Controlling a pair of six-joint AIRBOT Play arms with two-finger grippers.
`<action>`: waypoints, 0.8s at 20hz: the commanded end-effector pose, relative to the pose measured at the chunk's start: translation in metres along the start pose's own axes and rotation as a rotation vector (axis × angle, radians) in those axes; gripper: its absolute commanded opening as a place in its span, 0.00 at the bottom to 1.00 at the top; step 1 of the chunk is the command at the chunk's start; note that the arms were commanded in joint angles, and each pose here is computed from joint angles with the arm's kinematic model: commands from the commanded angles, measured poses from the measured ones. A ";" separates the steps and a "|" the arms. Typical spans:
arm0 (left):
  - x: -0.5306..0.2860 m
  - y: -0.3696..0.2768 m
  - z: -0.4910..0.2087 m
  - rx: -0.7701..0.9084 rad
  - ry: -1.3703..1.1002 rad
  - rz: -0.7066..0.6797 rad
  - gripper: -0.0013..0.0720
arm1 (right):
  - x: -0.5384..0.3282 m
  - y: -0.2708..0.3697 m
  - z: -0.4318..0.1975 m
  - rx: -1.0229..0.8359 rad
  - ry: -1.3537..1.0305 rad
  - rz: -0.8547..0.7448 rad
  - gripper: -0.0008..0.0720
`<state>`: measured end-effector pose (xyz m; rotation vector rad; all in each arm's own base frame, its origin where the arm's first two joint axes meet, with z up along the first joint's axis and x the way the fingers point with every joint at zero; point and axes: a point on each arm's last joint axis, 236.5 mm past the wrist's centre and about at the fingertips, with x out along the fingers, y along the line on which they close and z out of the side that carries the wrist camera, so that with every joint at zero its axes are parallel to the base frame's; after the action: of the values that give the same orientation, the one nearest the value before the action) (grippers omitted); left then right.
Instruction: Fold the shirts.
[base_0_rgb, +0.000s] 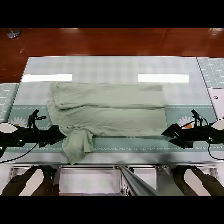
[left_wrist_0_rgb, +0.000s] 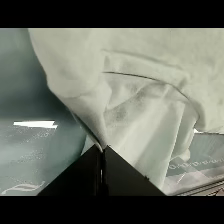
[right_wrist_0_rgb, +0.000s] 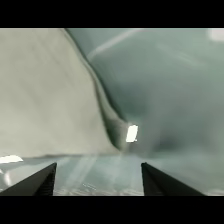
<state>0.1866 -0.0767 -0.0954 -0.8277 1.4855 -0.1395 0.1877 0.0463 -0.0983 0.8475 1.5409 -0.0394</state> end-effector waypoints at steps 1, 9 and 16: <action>0.000 0.000 0.000 0.000 -0.002 0.001 0.06 | 0.005 0.015 0.019 0.023 -0.052 0.057 0.87; 0.000 0.000 0.004 0.001 -0.015 0.003 0.06 | 0.013 0.042 0.048 -0.014 -0.073 0.178 0.26; -0.043 -0.036 0.050 0.112 -0.134 -0.016 0.06 | -0.040 0.069 0.084 -0.215 -0.124 0.135 0.04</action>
<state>0.2156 -0.0664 -0.0734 -0.7855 1.4040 -0.1526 0.2727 0.0470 -0.0713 0.8296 1.3688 0.1483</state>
